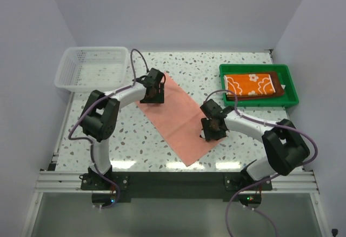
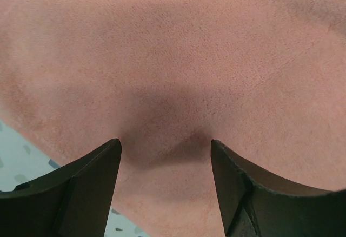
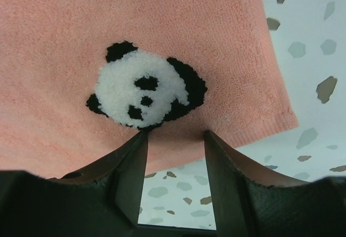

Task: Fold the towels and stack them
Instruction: Flatten out the crumpled towel, then fold the towel

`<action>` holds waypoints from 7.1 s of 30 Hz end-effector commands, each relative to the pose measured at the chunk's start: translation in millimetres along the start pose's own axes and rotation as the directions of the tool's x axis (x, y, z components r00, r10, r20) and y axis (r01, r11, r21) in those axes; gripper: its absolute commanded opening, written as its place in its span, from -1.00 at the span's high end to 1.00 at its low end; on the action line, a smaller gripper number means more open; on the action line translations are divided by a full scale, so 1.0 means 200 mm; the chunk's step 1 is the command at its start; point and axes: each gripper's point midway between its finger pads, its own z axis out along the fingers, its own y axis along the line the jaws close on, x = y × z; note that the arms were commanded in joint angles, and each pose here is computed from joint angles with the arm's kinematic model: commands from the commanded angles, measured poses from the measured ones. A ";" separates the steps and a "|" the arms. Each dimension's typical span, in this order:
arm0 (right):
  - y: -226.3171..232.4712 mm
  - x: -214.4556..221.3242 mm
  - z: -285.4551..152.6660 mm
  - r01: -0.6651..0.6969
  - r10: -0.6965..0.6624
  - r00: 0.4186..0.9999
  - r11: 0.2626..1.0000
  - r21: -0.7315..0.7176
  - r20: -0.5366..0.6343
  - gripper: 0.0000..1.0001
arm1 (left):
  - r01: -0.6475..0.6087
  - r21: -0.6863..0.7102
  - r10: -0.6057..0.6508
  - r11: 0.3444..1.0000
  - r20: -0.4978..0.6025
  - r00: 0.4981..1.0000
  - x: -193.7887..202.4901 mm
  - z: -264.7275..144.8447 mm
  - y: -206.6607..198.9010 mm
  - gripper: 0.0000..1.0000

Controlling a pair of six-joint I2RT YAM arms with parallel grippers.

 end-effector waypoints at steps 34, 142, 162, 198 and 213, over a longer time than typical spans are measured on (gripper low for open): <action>0.23 -0.87 -0.56 0.316 -0.265 0.872 0.947 -0.060 0.411 0.13 | -0.254 -0.017 0.247 0.967 0.304 0.920 -0.63 -0.18 0.14 -0.48; -0.19 -2.01 -0.47 0.231 -0.274 0.677 0.960 0.157 0.683 1.00 | -0.258 0.095 0.164 0.962 0.553 0.817 -1.14 -0.25 0.17 1.00; -0.03 -0.77 -0.38 0.200 -0.183 0.944 0.979 -0.035 0.273 1.00 | -0.057 0.291 0.022 0.955 0.122 0.992 0.02 -0.48 0.20 1.00; 0.10 -0.16 -0.07 0.119 -0.126 0.991 0.982 -0.148 -0.038 1.00 | 0.003 0.267 0.037 0.964 -0.144 0.989 0.70 -0.40 0.18 1.00; 0.05 -0.39 -0.37 0.144 -0.133 0.982 0.987 -0.073 0.134 1.00 | -0.027 0.227 0.028 0.974 -0.003 1.000 0.39 -0.63 0.18 1.00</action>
